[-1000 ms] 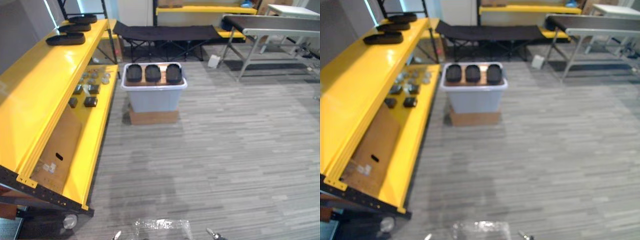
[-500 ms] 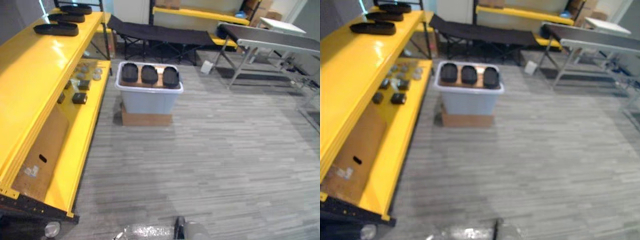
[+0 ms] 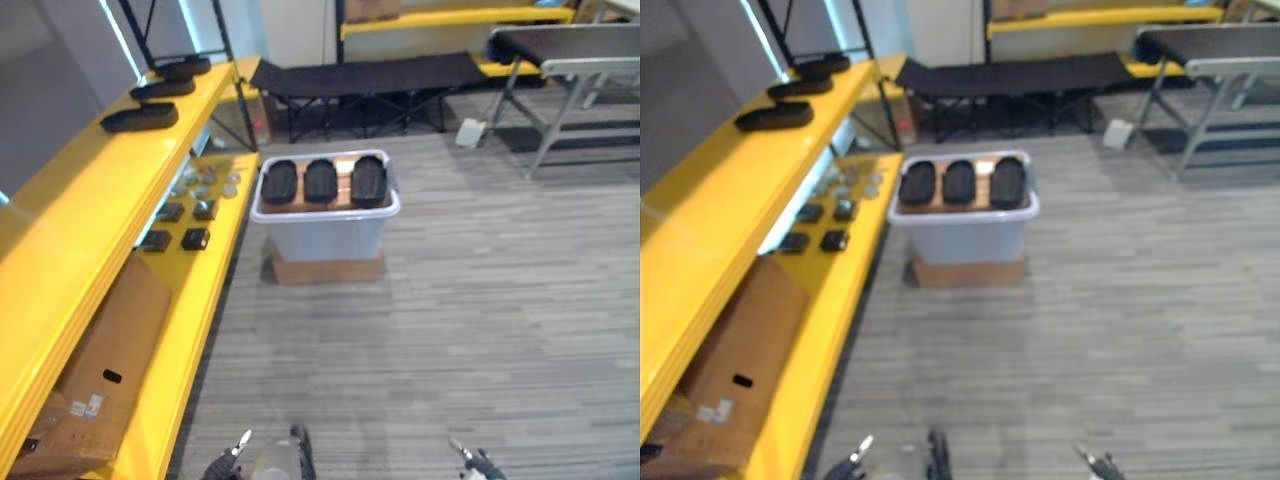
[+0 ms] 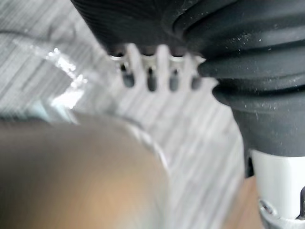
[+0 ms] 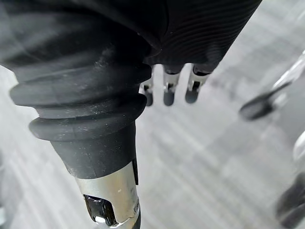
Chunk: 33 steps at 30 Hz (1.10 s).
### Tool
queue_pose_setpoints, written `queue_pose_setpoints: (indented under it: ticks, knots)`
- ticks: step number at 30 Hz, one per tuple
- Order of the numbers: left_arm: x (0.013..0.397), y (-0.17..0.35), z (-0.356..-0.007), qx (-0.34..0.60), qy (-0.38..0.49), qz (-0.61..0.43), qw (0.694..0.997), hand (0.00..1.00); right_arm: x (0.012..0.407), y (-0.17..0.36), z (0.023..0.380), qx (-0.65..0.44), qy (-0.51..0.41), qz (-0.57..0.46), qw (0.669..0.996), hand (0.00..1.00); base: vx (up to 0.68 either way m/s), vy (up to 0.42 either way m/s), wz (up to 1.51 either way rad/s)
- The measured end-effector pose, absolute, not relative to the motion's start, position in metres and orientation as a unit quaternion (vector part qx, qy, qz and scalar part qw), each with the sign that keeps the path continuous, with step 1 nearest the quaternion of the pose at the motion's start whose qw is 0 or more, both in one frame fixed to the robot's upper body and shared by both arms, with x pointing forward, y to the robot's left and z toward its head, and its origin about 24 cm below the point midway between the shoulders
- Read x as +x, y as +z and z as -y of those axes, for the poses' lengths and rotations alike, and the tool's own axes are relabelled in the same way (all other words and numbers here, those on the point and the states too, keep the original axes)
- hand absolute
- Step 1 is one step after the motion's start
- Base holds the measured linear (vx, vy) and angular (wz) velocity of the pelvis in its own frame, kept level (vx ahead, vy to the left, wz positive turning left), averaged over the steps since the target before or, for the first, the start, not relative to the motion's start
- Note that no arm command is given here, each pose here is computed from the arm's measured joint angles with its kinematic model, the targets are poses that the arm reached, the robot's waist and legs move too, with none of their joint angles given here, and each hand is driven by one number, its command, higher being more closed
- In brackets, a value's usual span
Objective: Walk over and take plastic housings, then place them on the shelf
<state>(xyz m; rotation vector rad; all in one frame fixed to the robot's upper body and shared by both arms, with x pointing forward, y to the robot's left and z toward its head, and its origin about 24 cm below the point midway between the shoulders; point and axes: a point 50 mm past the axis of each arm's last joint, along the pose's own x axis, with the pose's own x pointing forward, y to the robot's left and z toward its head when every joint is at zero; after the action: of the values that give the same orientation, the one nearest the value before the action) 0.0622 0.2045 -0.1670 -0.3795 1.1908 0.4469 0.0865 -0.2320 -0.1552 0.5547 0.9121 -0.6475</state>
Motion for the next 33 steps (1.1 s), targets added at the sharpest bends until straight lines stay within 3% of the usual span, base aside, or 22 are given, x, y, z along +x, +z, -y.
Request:
queue_pose_setpoints:
  ticks: [4, 8, 12, 14, 20, 23, 27, 31, 33]
  knots:
    - [0.046, -0.167, -0.225, -0.11, 0.194, -0.586, 0.779, 0.0, 0.095, -0.162, 0.203, 0.304, -0.273, -0.446, 0.796, 0.0, 0.48, 0.211, 0.02]
    - [0.06, -0.164, -0.231, -0.073, 0.174, -0.577, 0.795, 0.0, 0.082, -0.167, 0.191, 0.326, -0.252, -0.465, 0.783, 0.0, 0.44, 0.18, 0.05]
    - [0.116, -0.152, -0.223, -0.13, 0.184, -0.486, 0.844, 0.0, 0.076, -0.168, 0.194, 0.343, -0.265, -0.464, 0.772, 0.0, 0.39, 0.039, 0.23]
    - [0.128, -0.147, -0.217, -0.181, 0.202, -0.448, 0.852, 0.0, 0.077, -0.166, 0.2, 0.33, -0.262, -0.463, 0.78, 0.0, 0.38, -0.068, -0.11]
    - [0.117, -0.155, -0.189, -0.237, 0.257, -0.46, 0.816, 0.0, 0.063, -0.167, 0.2, 0.319, -0.256, -0.483, 0.774, 0.0, 0.51, -0.31, 0.15]
    - [0.105, -0.16, -0.182, -0.255, 0.315, -0.468, 0.785, 0.0, 0.063, -0.164, 0.218, 0.282, -0.256, -0.488, 0.785, 0.0, 0.39, -0.308, 0.13]
    - [0.09, -0.163, -0.182, -0.23, 0.311, -0.485, 0.784, 0.0, 0.058, -0.165, 0.221, 0.245, -0.248, -0.501, 0.792, 0.0, 0.37, -0.275, 0.07]
    - [0.091, -0.162, -0.183, -0.215, 0.292, -0.489, 0.794, 0.0, 0.077, -0.16, 0.223, 0.188, -0.187, -0.477, 0.838, 0.0, 0.21, 0.006, 0.02]
    - [0.091, -0.162, -0.187, -0.197, 0.28, -0.492, 0.8, 0.0, 0.093, -0.154, 0.214, 0.121, -0.08, -0.462, 0.875, 0.0, 0.23, 0.195, 0.14]
